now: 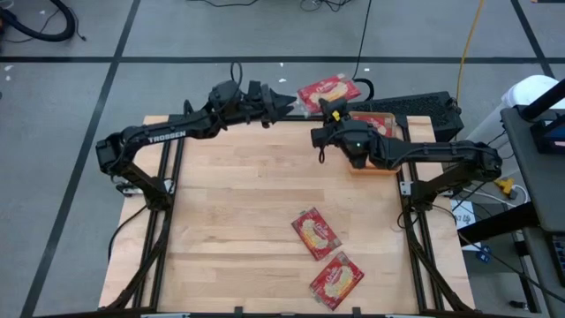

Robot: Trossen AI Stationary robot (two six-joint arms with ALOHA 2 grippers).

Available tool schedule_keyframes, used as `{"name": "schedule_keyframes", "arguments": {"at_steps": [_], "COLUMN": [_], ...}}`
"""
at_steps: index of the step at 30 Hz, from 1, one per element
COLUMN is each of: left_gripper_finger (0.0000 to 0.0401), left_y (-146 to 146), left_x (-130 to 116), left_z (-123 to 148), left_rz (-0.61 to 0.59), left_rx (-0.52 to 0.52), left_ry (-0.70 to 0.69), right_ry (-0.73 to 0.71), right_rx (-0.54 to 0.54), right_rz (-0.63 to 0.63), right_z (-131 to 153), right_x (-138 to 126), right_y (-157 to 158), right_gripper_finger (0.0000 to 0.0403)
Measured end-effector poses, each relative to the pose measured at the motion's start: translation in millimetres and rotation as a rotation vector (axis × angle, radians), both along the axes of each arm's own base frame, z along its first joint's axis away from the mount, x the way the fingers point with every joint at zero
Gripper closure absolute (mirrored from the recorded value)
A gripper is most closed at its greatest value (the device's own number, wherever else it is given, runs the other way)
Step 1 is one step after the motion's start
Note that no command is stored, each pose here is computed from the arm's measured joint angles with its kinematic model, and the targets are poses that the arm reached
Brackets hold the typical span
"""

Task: Sort popcorn bags into baskets
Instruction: Put the red popcorn bag into the orange bin

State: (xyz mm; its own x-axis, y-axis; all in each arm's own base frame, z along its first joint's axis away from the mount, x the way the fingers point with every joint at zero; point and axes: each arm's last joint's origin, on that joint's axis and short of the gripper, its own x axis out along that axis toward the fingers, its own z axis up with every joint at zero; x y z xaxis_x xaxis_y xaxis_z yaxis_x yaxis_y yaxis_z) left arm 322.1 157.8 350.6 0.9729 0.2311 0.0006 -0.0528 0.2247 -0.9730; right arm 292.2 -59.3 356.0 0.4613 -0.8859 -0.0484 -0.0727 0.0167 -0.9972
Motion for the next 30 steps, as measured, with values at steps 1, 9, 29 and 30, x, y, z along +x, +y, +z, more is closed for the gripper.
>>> {"name": "schedule_keyframes", "arguments": {"at_steps": [1,9,29,30], "left_gripper_finger": [0.0111,0.0072,0.0217,0.0235], "left_y": [2,4,23,24], "left_x": [-1,1,29,28], "left_z": [0,-4,-35,-33], "left_rz": [0.011,0.108,0.087,0.069], "left_rx": [-0.003,-0.023,-0.051,-0.038], "left_ry": [-0.001,0.015,-0.080,-0.091], "right_ry": [0.002,-0.033,-0.026,-0.022], "right_rx": [0.000,0.023,0.071,0.071], "right_rz": [-0.005,0.024,0.068,0.070], "right_z": [0,1,-13,-13], "right_x": [-1,-1,10,10], "right_y": [-2,-9,-9,-9], "right_gripper_finger": [0.0391,0.0391,0.0384,0.0384]}}
